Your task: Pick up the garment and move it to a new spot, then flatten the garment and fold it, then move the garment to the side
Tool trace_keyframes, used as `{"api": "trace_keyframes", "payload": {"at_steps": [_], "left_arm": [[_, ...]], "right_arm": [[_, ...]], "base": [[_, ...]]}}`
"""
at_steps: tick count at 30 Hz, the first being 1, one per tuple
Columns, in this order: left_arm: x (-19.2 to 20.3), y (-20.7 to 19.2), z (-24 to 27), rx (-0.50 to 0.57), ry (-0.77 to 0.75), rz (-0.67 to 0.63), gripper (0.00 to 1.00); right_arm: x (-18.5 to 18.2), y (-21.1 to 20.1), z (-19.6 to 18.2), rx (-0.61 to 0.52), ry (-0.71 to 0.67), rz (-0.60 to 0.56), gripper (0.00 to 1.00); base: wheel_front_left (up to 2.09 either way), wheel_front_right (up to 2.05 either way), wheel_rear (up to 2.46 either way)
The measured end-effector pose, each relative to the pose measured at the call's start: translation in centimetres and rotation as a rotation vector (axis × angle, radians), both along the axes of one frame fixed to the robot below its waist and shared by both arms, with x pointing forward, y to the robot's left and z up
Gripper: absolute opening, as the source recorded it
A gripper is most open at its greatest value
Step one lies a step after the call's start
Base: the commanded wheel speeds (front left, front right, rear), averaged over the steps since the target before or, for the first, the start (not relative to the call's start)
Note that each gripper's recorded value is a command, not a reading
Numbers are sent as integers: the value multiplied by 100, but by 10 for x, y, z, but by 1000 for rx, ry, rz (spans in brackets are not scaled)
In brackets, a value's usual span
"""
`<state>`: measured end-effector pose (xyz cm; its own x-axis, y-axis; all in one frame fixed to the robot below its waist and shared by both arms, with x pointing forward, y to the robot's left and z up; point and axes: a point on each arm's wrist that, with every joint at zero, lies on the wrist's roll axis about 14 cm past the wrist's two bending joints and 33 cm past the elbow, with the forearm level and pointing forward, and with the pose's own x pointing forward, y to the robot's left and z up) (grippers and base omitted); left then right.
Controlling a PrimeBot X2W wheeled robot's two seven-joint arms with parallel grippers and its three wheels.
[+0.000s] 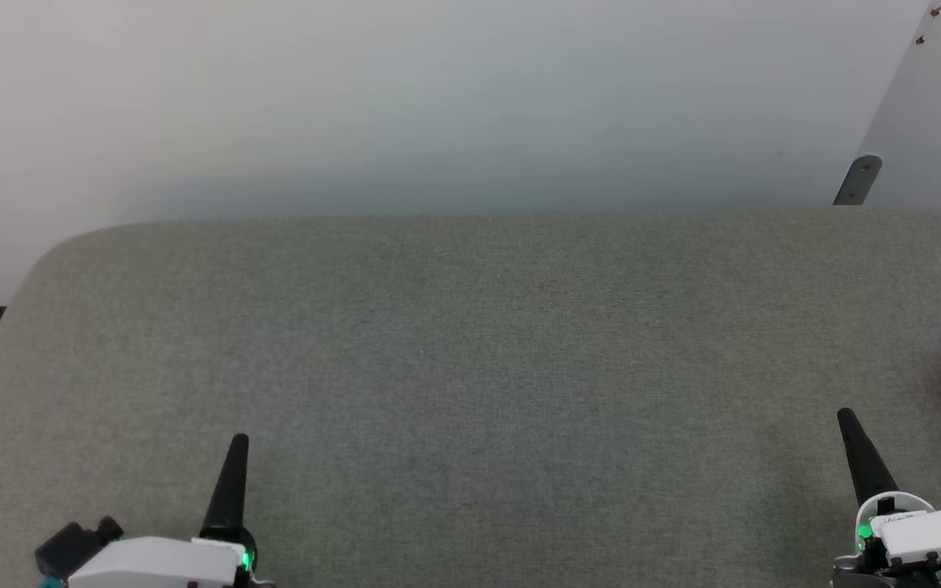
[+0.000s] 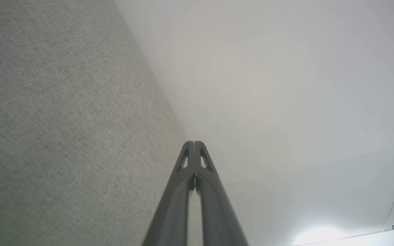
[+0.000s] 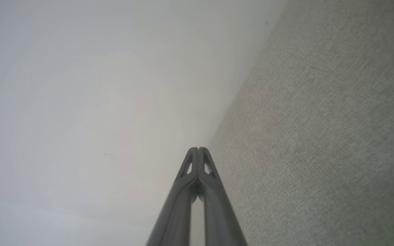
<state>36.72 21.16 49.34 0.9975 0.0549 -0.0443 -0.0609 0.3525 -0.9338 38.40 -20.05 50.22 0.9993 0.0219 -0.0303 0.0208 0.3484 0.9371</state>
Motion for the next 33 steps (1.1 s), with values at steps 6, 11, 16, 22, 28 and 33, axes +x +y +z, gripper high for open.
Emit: {"api": "trace_keyframes", "payload": {"at_steps": [6,11,16,22,28,33], "left_arm": [[2,-1,1,-54,-3,-3,0],[5,-3,2,-96,-9,-9,0],[8,-4,4,-133,-14,-14,0],[10,-5,5,-181,-18,-18,0],[13,-7,6,-225,-24,-25,0],[15,-8,7,-258,-28,-29,0]], "right_arm": [[0,0,-1,54,3,-5,0],[0,0,-2,89,4,-10,0],[1,0,0,134,-2,-13,0],[2,0,0,178,-4,-15,0],[2,1,1,219,-7,-16,0],[2,1,1,257,-7,-20,0]], "base": [[0,0,0],[0,0,0],[0,0,0],[0,0,0],[0,0,0],[0,0,0]]}}
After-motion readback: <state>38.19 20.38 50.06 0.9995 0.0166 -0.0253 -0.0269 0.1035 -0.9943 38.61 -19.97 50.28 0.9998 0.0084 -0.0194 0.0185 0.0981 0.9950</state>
